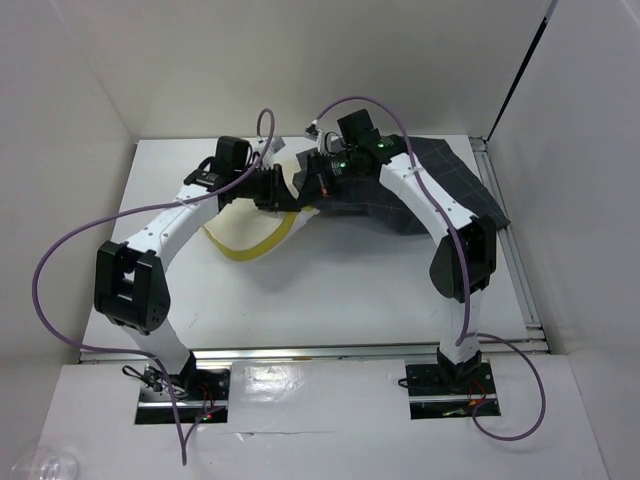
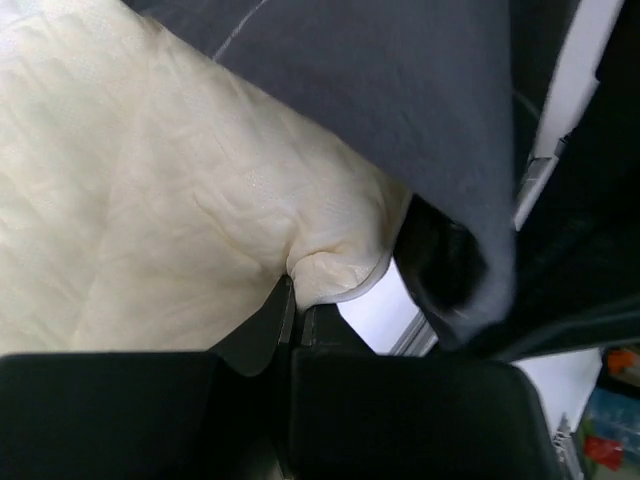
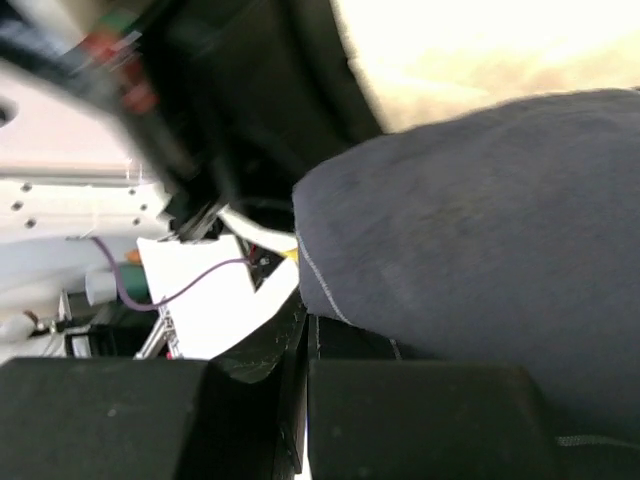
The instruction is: Put the pillow into the pillowcase
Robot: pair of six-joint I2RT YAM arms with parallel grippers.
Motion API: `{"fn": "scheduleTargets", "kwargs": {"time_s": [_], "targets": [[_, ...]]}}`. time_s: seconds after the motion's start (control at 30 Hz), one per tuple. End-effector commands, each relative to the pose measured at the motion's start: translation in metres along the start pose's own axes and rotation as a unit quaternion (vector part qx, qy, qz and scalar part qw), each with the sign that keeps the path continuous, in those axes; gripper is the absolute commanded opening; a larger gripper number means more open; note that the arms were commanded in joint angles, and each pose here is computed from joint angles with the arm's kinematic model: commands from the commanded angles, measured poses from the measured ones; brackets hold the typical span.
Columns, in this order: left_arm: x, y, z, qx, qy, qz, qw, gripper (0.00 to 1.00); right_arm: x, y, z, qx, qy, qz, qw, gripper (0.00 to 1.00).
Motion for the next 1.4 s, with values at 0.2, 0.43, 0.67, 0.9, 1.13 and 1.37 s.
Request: {"fn": "scheduleTargets", "kwargs": {"time_s": [0.2,0.43,0.67,0.9,1.13,1.37], "targets": [[0.003,0.017,-0.013,-0.045,0.001,0.053,0.998,0.0,-0.019,0.067,0.042,0.078,0.024,0.087,0.993,0.16],[-0.034,0.054,-0.02,0.012,0.025,0.059,0.998,0.0,0.013,0.026,0.094,-0.038,-0.036,0.096,0.994,0.69],[-0.078,0.06,-0.016,0.036,0.072,0.019,0.997,0.0,0.07,-0.019,0.115,-0.153,-0.125,0.134,0.971,0.69],[-0.136,0.013,-0.006,0.007,0.146,-0.108,0.983,0.29,0.099,-0.059,0.084,-0.142,-0.126,0.116,0.975,0.67],[-0.087,-0.002,0.014,0.1,0.09,-0.215,0.967,0.67,0.088,-0.086,0.033,-0.121,-0.089,0.106,0.983,0.61],[0.02,0.024,0.071,0.23,-0.074,-0.184,0.953,0.79,0.041,-0.11,-0.013,-0.127,-0.018,0.107,0.986,0.42]]}}
Point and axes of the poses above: each gripper's point midway between its finger pads, its own z axis back along the fingers, its own y axis along the line the jaws close on, x = y × z, the point moved 1 cm from there along z, back along the fingers, and after that the axes turned 6 degrees about z, right-handed, at the moved point
